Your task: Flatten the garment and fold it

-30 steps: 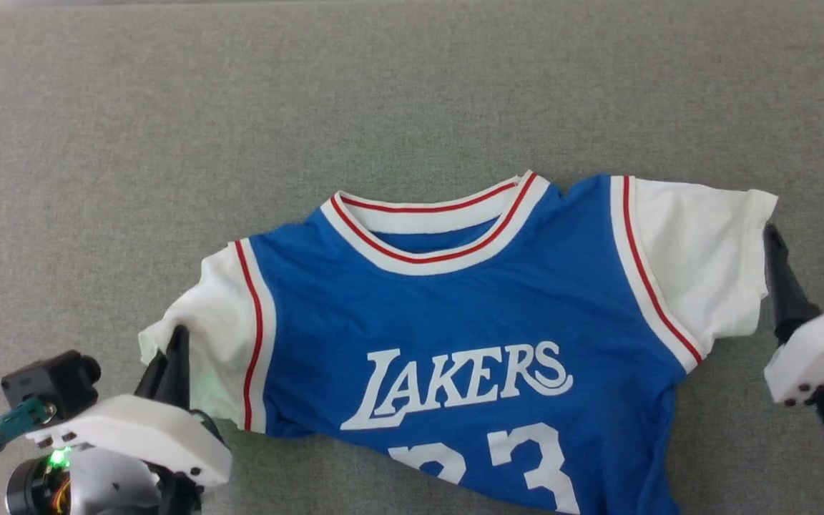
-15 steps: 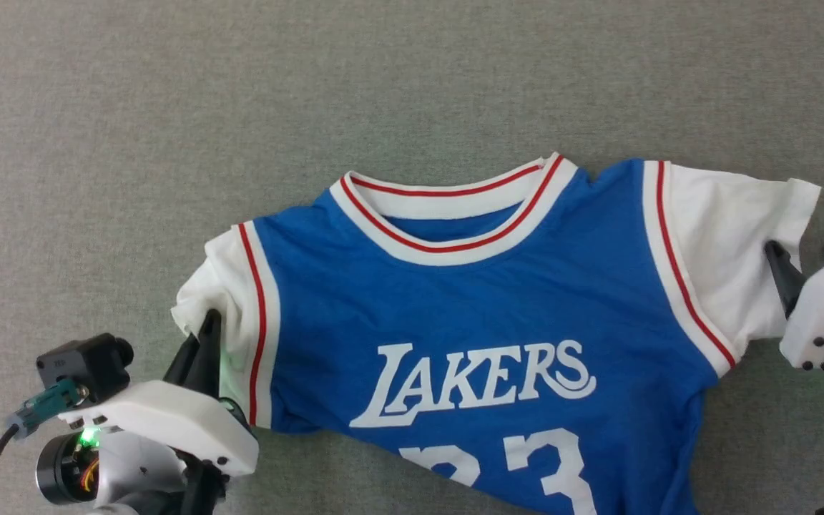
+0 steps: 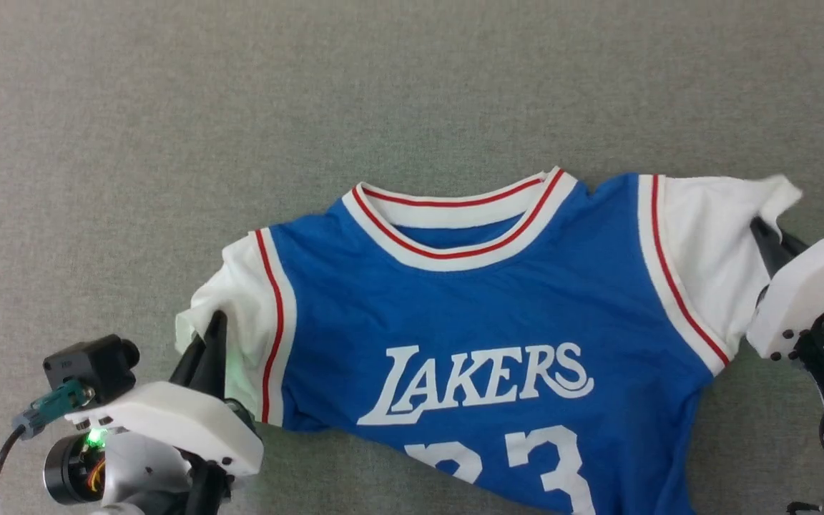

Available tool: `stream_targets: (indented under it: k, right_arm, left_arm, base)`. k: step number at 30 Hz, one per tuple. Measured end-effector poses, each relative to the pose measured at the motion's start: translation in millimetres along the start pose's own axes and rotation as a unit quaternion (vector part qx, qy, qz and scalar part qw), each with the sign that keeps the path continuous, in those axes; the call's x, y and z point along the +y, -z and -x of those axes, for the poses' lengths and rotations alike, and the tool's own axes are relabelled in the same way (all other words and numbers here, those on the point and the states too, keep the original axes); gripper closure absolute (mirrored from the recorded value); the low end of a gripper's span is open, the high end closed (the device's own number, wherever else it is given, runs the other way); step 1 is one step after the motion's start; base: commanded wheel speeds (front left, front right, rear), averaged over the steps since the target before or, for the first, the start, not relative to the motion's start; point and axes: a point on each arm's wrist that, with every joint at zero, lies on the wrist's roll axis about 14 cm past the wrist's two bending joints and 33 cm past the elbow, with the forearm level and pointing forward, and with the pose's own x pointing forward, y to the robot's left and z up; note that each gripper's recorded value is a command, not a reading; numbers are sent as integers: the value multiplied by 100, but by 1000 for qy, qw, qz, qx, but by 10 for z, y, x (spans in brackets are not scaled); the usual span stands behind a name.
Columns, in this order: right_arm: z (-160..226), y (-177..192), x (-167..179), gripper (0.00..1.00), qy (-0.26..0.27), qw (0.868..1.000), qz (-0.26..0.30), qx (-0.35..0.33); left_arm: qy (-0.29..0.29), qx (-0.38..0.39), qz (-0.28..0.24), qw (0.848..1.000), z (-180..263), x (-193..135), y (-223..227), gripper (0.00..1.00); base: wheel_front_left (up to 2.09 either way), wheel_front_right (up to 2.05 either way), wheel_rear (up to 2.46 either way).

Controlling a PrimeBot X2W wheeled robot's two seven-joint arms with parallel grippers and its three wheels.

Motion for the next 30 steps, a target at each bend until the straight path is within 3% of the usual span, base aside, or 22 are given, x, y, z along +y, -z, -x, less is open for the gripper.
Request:
stream_targets:
  k: [4, 9, 19, 23, 30]
  right_arm:
    - [204, -360, 52, 100, -9, 997, -5, -81]
    - [572, -880, 176, 100, -28, 982, -6, -186]
    - [1496, -2180, 483, 100, -56, 929, 50, -363]
    - [1835, -2655, 531, 100, -51, 908, 71, -409]
    - [2158, -3200, 517, 100, -18, 894, 107, -435]
  left_arm:
    - [15, -39, 2, 999, 59, -82, -200, 100]
    - [67, -138, -14, 988, 125, -368, -836, 100]
    - [175, -295, -114, 932, 426, -1179, -2264, 100]
    - [187, -315, -128, 922, 448, -1407, -2702, 100]
    - [178, -331, -170, 911, 512, -1670, -3290, 100]
  base:
    - [0, 0, 0]
    - [0, 0, 0]
    - [0, 0, 0]
    - [0, 0, 0]
    - [0, 0, 0]
